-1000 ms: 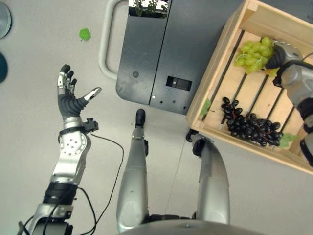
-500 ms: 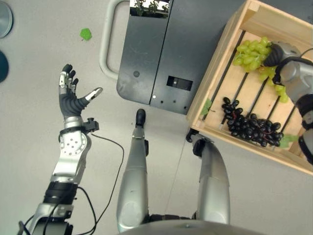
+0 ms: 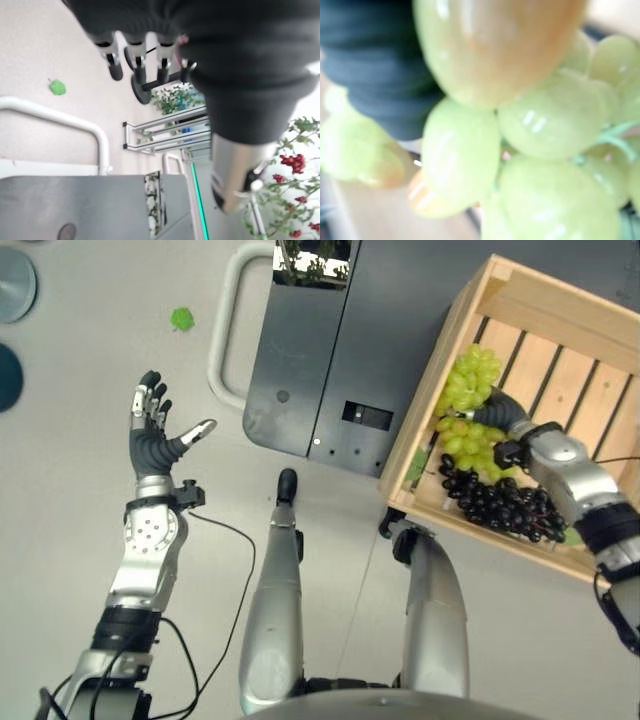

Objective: Pick up the fruits from the basket on one side to the basket on the other side

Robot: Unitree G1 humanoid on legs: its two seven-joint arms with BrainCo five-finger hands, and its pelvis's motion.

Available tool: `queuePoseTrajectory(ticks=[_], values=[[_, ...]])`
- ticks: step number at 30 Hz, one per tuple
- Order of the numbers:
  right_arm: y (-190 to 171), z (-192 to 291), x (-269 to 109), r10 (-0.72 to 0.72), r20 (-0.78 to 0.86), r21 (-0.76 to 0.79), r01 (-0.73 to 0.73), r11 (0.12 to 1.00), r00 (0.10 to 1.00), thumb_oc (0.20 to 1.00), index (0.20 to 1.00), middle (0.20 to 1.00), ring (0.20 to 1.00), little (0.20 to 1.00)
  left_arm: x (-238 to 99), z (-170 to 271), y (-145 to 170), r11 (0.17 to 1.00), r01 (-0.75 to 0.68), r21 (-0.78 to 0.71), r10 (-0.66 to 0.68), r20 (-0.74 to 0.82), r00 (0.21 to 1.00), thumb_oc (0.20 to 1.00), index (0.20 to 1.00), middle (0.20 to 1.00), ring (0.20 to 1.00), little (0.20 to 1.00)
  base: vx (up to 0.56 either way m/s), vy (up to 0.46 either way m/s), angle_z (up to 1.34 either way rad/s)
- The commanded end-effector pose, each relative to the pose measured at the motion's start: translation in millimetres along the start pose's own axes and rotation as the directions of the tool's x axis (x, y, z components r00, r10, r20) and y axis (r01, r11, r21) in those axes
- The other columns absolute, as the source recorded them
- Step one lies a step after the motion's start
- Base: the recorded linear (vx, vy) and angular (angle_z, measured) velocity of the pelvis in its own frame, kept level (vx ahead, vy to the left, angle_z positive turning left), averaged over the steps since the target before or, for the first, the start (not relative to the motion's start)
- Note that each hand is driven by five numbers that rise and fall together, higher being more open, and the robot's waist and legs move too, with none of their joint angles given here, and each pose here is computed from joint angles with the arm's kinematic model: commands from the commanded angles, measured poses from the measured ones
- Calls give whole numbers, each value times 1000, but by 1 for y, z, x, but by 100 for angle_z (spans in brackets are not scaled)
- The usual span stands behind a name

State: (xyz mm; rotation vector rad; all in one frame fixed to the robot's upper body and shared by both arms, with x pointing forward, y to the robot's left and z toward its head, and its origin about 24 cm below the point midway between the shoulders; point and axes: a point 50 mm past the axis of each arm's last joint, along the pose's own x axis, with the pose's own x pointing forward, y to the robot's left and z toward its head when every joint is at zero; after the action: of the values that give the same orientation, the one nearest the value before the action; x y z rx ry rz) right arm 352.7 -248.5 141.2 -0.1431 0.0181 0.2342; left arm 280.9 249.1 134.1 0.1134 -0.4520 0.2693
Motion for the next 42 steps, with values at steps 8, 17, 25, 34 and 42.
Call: queuePoseTrajectory(ticks=[8, 17, 25, 34, 42], values=[[41, 95, -8, 151, 523, 156, -268, 951, 839, 200, 200, 200, 200, 200, -13, 1, 0, 992, 107, -67, -107, -1, 994, 1000, 1000, 1000, 1000, 1000, 82, 28, 4], [52, 85, -21, 212, 517, 148, -331, 932, 829, 200, 200, 200, 200, 200, -18, 12, 8, 958, 247, -149, -251, -8, 968, 1000, 1000, 1000, 1000, 1000, 118, 48, 7], [36, 78, -34, 215, 459, 82, -282, 956, 862, 200, 200, 200, 200, 200, -32, 12, 22, 940, 315, -130, -326, -79, 942, 1000, 1000, 1000, 1000, 1000, 115, 33, -16], [38, 55, -44, 292, 331, 27, -319, 947, 897, 200, 200, 200, 200, 200, -23, 38, 10, 780, 626, -21, -622, -136, 771, 1000, 1000, 1000, 1000, 1000, 53, 5, -4], [50, 54, -36, 343, 291, -10, -355, 935, 893, 200, 200, 200, 200, 200, -9, 54, -30, 581, 808, -97, -812, -148, 565, 1000, 1000, 1000, 1000, 1000, 5, 1, -1]])
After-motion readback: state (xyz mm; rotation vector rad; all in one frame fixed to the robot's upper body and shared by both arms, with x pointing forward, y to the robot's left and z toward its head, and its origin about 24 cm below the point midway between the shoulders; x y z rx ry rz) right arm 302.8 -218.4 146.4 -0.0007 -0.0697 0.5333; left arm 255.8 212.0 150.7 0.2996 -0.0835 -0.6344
